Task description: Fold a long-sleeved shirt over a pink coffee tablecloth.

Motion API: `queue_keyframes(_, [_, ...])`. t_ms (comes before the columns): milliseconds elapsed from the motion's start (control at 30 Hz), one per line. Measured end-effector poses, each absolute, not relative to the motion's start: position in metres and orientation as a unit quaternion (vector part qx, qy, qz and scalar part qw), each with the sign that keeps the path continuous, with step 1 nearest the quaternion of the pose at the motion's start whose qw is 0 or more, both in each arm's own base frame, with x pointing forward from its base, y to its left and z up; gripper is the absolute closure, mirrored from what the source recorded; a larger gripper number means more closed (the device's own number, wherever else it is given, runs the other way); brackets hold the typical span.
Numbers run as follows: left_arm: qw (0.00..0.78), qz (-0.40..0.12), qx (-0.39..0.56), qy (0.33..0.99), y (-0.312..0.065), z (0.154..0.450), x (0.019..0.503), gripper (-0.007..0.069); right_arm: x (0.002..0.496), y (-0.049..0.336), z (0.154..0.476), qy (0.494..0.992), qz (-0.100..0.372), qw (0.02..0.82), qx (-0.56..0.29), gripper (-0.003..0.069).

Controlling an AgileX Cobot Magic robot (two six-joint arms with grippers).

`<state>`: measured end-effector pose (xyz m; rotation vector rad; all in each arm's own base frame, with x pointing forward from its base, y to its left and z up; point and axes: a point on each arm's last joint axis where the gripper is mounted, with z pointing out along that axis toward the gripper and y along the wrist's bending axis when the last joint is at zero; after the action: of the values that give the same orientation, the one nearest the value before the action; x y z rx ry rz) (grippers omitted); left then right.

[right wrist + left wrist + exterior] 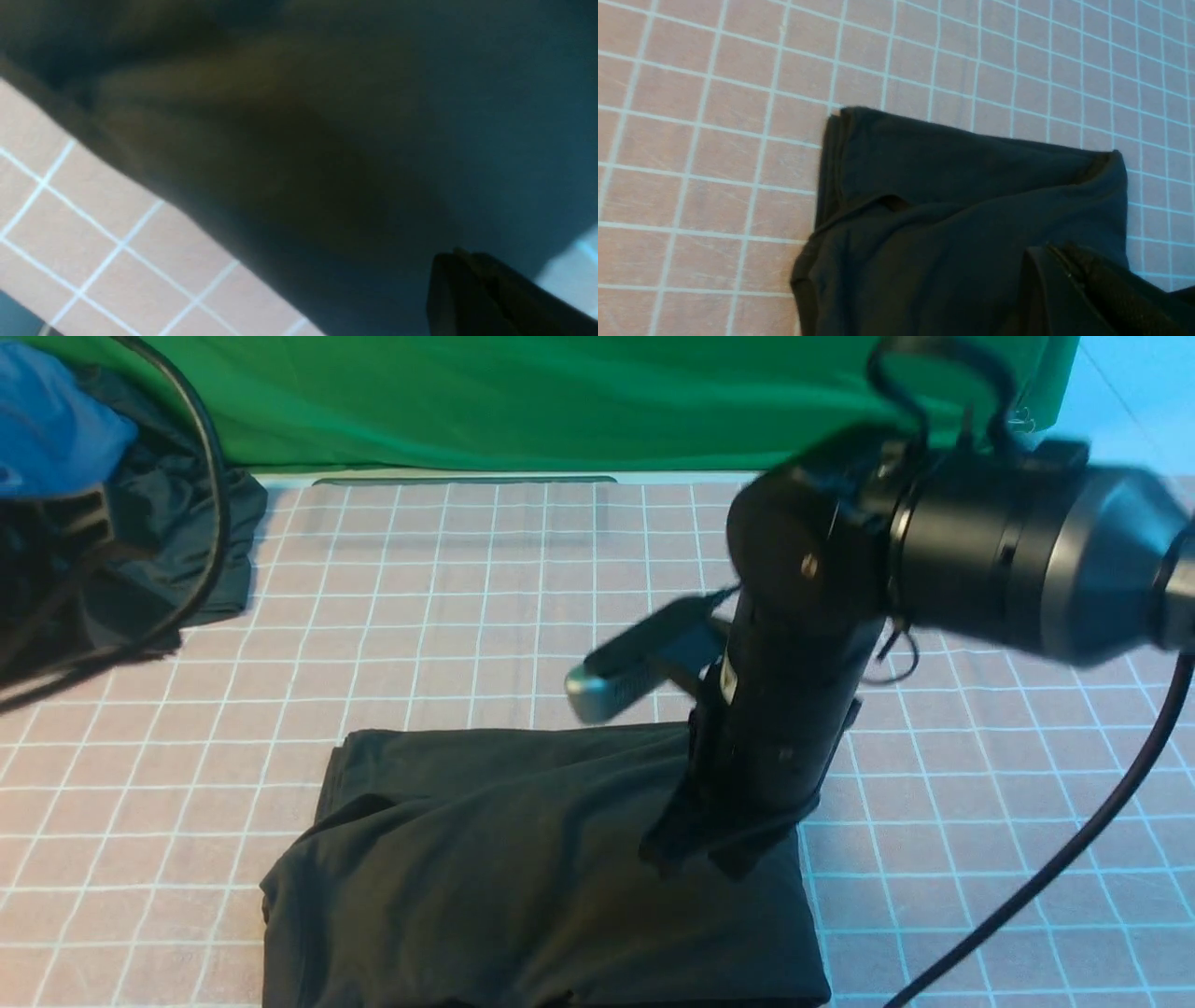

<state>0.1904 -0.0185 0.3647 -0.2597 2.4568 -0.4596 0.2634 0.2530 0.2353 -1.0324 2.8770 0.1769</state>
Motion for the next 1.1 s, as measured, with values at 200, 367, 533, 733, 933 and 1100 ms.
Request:
queue_keyframes(200, [0.219,-0.185,-0.108,0.952,-0.021,0.309,0.211,0.0596,0.26,0.253,0.241,0.934,0.062,0.049,-0.347,0.062])
queue_keyframes(367, [0.144,-0.176,-0.092,0.969,-0.036,0.264,0.228,0.0611,0.257,0.251,0.256,0.93,0.071,0.073,-0.352,0.062])
queue_keyframes(533, [0.125,-0.157,-0.063,0.978,-0.067,0.238,0.242,0.0612,0.256,0.25,0.261,0.929,0.076,0.085,-0.352,0.062])
queue_keyframes(733, [0.088,-0.14,-0.056,0.985,-0.082,0.216,0.249,0.0612,0.256,0.253,0.26,0.929,0.092,0.093,-0.345,0.062])
queue_keyframes(933, [0.066,-0.1,-0.052,0.991,-0.078,0.194,0.258,0.0612,0.256,0.256,0.243,0.933,0.1,0.078,-0.337,0.062])
queue_keyframes(1100, [0.047,-0.073,-0.047,0.995,-0.075,0.178,0.262,0.0612,0.251,0.251,0.2,0.939,0.073,0.018,-0.334,0.062])
